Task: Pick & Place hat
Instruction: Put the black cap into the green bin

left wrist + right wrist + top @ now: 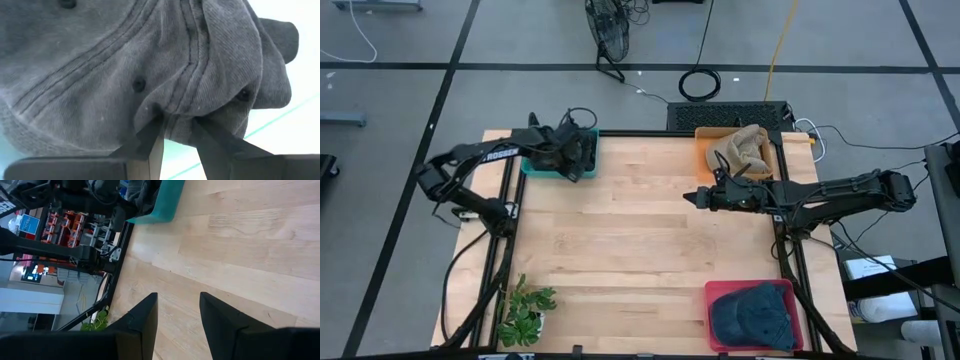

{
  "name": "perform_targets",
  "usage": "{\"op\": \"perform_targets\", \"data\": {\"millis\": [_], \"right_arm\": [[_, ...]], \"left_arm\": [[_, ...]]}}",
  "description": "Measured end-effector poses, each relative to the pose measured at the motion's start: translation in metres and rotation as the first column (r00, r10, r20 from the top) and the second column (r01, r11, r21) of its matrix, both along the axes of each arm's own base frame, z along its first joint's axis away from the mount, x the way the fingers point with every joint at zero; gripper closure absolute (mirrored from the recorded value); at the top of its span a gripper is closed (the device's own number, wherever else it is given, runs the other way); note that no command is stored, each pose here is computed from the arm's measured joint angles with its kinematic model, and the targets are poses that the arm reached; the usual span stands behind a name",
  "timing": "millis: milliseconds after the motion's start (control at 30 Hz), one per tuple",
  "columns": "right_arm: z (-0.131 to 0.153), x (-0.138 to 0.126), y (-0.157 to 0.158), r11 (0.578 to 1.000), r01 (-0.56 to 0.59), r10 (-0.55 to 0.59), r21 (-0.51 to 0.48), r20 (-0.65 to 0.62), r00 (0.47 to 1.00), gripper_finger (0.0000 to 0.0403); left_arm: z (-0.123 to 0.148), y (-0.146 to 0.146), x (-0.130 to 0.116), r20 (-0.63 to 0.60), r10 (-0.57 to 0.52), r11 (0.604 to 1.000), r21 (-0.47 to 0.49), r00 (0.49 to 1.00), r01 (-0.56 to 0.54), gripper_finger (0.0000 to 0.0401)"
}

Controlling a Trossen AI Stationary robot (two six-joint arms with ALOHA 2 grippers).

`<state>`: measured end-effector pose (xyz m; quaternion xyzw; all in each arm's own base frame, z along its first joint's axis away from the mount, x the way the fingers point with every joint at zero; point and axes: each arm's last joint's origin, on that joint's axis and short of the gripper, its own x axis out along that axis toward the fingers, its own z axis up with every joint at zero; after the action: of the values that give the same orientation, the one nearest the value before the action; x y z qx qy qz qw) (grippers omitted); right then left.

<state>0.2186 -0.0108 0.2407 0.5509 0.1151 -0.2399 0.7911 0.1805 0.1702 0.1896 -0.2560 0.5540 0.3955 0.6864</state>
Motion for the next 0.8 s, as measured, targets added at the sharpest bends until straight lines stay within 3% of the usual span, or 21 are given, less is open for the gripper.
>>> {"op": "perform_targets", "data": {"millis": [233, 500, 800], "right_arm": [[-0.005, 0.004, 0.000, 1.000, 0.011, -0.010, 0.025, -0.021, 1.000, 0.0275], [-0.007, 0.005, 0.000, 0.999, 0.011, -0.010, 0.033, -0.022, 1.000, 0.0275], [-0.007, 0.005, 0.000, 1.000, 0.008, -0.008, 0.025, -0.026, 1.000, 0.0275]], "left_arm": [[0.002, -0.001, -0.001, 0.014, 0.002, 1.000, -0.002, 1.000, -0.002, 0.0284], [0.033, -0.015, -0.015, 0.121, 0.014, 0.999, 0.038, 0.993, -0.019, 0.0284], [0.078, -0.021, -0.034, 0.311, 0.013, 0.971, 0.225, 0.950, -0.087, 0.0284]]}}
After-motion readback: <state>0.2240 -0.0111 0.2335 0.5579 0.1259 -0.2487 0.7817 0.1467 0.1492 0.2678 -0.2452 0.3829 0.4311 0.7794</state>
